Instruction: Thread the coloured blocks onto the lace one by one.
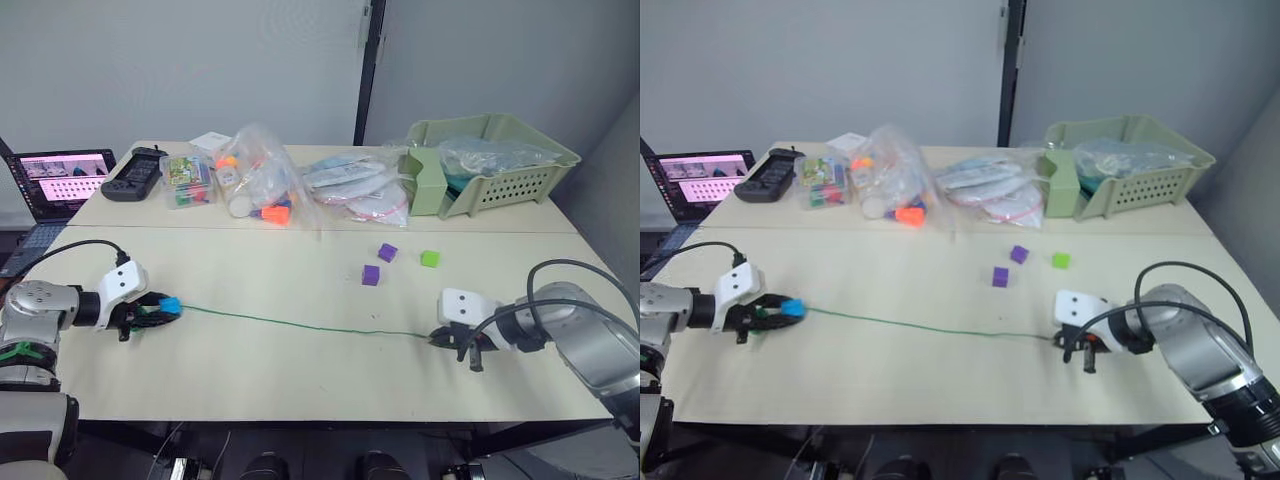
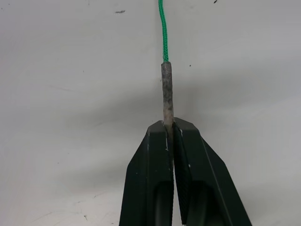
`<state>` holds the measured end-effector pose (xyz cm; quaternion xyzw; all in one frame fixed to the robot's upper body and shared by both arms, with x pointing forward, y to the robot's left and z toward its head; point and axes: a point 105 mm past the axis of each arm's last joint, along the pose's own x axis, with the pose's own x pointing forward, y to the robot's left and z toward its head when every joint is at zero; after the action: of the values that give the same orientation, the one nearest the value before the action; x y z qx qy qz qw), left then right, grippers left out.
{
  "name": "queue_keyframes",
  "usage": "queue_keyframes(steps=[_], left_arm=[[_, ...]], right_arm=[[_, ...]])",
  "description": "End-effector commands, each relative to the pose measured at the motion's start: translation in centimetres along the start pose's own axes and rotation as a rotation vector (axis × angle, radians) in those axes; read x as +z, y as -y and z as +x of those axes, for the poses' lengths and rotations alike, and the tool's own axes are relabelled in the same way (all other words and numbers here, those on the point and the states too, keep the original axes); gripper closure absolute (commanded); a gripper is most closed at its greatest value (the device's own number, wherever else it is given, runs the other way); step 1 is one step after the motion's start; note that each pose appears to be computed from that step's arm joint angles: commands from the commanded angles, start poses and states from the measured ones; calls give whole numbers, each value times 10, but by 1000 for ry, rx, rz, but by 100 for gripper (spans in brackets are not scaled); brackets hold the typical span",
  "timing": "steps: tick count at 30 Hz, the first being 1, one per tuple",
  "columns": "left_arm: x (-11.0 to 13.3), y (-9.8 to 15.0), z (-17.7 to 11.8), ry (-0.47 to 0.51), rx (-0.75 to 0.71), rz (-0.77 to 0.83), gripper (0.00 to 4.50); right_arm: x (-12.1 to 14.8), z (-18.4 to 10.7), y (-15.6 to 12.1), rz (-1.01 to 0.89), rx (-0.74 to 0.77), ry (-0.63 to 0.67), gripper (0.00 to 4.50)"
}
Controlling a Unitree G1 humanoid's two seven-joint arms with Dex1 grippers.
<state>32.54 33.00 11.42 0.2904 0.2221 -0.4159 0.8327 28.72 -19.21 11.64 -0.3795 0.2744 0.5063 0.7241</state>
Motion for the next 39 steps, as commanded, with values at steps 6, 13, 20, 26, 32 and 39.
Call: queue_keyframes(steps=[6,13,20,26,32,39], left_arm=[[-12,-1,-35,-44,-6,-97,111],[40,-18,-39,151,-29,-75,2],[120,-11,-21,345,-179,36,2],[174,37,24,450,-395,165,2],[197,105,105,489,-491,204,2],[229,161,154,587,-548,189,2]], right_arm=[[8,-3,6,-40,-6,18,450],[10,-1,7,-43,2,23,450],[11,-1,7,-41,6,26,450],[16,-1,8,-40,1,41,450],[24,0,7,-38,5,63,450],[34,2,-2,-33,29,79,450]])
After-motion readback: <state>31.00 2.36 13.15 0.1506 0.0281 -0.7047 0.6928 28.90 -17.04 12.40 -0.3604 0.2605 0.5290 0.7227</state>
